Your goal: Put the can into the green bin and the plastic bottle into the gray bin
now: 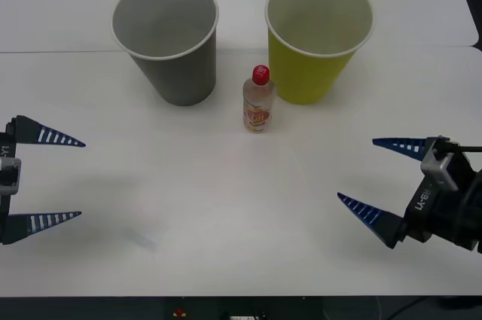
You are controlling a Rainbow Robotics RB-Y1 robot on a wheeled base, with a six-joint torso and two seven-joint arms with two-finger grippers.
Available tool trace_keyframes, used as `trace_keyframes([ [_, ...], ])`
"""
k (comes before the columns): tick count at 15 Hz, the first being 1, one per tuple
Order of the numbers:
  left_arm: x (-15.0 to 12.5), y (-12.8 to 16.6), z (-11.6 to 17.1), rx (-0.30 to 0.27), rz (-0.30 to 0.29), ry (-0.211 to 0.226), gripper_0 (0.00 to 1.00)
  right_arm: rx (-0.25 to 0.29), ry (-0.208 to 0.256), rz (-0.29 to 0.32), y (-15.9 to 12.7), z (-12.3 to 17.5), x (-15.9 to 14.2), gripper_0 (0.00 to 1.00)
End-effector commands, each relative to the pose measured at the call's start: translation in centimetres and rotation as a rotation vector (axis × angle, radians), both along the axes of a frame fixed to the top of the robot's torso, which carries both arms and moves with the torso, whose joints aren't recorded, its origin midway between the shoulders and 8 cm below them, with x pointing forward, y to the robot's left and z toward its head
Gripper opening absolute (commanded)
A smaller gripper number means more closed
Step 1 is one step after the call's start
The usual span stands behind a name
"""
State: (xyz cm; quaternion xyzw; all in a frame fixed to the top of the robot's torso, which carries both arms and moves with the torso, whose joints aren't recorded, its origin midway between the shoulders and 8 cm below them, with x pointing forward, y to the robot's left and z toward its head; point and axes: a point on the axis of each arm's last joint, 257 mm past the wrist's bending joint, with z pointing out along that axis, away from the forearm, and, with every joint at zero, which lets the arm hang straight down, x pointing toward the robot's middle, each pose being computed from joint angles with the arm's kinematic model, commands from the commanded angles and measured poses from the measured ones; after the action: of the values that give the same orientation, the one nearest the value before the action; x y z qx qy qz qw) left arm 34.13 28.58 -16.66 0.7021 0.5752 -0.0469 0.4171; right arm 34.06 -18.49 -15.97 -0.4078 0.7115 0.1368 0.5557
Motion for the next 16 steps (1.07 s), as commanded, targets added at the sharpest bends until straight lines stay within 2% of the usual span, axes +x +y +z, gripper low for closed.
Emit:
trace_keyframes([
  [1, 0.0, 0.0, 0.0, 0.0, 0.0, 0.0, 1.0, 0.096, 0.008, -0.053, 1.6, -0.1, 0.6, 1.0],
  [3, 0.0, 0.0, 0.0, 0.0, 0.0, 0.0, 1.0, 0.165, 0.029, -0.097, 2.6, -0.4, 0.9, 1.0],
  [5, 0.0, 0.0, 0.0, 0.0, 0.0, 0.0, 1.0, 0.235, 0.031, -0.155, 3.7, -0.6, 1.4, 1.0],
  [7, 0.0, 0.0, 0.0, 0.0, 0.0, 0.0, 1.0, 0.278, 0.024, -0.199, 4.3, -1.0, 2.2, 1.0],
  [12, 0.0, 0.0, 0.0, 0.0, 0.0, 0.0, 1.0, 0.334, -0.021, -0.286, 5.6, -3.1, 5.6, 1.0],
  [16, 0.0, 0.0, 0.0, 0.0, 0.0, 0.0, 1.0, 0.366, -0.053, -0.328, 7.1, -4.6, 8.2, 1.0],
])
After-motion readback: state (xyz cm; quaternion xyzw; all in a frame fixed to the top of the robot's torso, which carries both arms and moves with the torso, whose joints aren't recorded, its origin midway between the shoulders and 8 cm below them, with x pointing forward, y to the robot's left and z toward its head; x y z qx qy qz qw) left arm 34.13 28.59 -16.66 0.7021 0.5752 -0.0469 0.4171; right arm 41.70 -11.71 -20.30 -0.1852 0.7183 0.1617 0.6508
